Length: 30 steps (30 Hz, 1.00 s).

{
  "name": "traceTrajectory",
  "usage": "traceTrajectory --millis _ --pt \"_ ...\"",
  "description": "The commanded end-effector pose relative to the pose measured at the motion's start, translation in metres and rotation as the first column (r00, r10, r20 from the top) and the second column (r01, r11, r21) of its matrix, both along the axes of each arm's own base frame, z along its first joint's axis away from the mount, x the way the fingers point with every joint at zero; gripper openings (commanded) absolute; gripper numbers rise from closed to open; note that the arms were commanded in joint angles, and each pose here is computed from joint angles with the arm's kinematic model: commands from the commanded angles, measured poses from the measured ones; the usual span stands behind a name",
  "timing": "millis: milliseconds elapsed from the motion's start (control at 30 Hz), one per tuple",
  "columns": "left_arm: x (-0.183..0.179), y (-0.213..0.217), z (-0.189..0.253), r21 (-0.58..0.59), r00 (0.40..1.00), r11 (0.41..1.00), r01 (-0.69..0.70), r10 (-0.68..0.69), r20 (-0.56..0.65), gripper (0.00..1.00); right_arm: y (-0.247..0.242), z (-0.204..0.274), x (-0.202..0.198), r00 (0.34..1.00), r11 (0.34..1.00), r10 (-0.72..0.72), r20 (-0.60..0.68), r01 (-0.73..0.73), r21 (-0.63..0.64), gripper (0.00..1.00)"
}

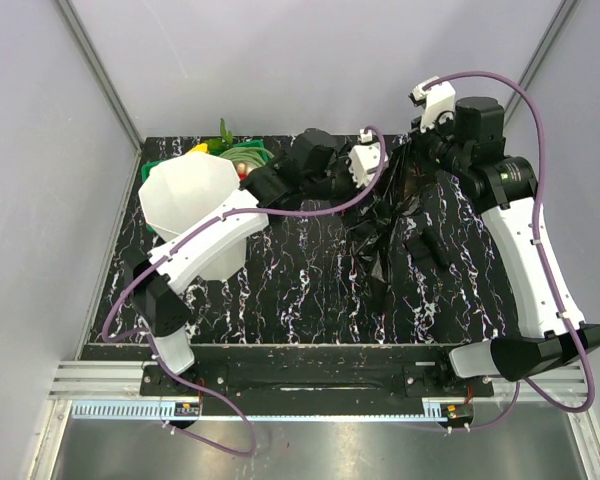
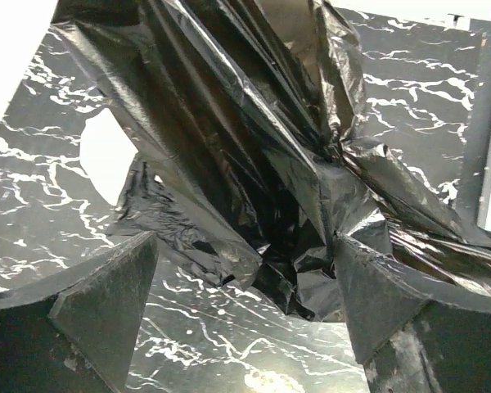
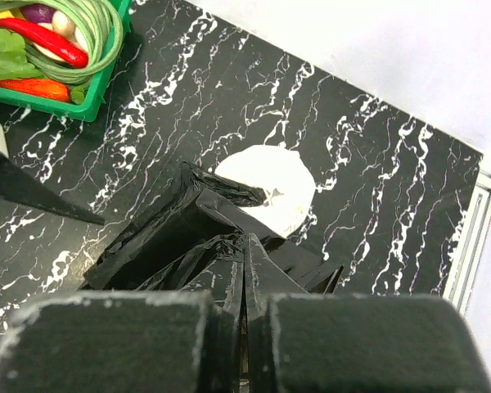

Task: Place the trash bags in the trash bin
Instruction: Unfold the trash bag at the center of the board.

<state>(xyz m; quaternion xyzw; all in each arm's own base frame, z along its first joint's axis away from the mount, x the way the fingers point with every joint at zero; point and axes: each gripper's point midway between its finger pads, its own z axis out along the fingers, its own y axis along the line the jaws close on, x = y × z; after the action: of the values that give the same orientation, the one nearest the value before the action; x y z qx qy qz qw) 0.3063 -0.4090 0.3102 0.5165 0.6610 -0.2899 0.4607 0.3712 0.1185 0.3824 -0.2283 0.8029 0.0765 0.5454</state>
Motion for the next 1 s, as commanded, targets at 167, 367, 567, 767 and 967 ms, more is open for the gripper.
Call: traceTrajectory --millis 167,367,567,767,967 --pt "-0.020 -0.012 0.069 -0.204 0.997 0.979 0.008 -0.023 -0.075 0.92 -0.016 -0.019 0.009 0.990 0.991 -0.137 -0.025 0.137 -0.005 0.00" --pt "-0.015 -0.021 0.062 -0.191 0.994 0.980 -0.060 0.040 -0.105 0.93 -0.011 -0.026 0.012 0.987 0.987 -0.153 -0.051 0.155 0.033 0.00" --pt "-0.009 -0.035 0.043 -0.190 0.976 0.973 -0.129 0.091 -0.197 0.94 -0.016 -0.021 0.014 0.978 0.977 -0.206 -0.038 0.208 0.046 0.00" --pt "-0.013 -0.051 0.040 -0.205 0.950 0.952 -0.226 0.168 -0.264 0.95 -0.012 -0.021 0.015 0.971 0.963 -0.235 -0.036 0.238 0.125 0.00" --pt "-0.018 -0.063 0.041 -0.217 0.937 0.933 -0.287 0.226 -0.265 0.94 -0.005 -0.022 0.017 0.967 0.949 -0.248 -0.061 0.255 0.186 0.00"
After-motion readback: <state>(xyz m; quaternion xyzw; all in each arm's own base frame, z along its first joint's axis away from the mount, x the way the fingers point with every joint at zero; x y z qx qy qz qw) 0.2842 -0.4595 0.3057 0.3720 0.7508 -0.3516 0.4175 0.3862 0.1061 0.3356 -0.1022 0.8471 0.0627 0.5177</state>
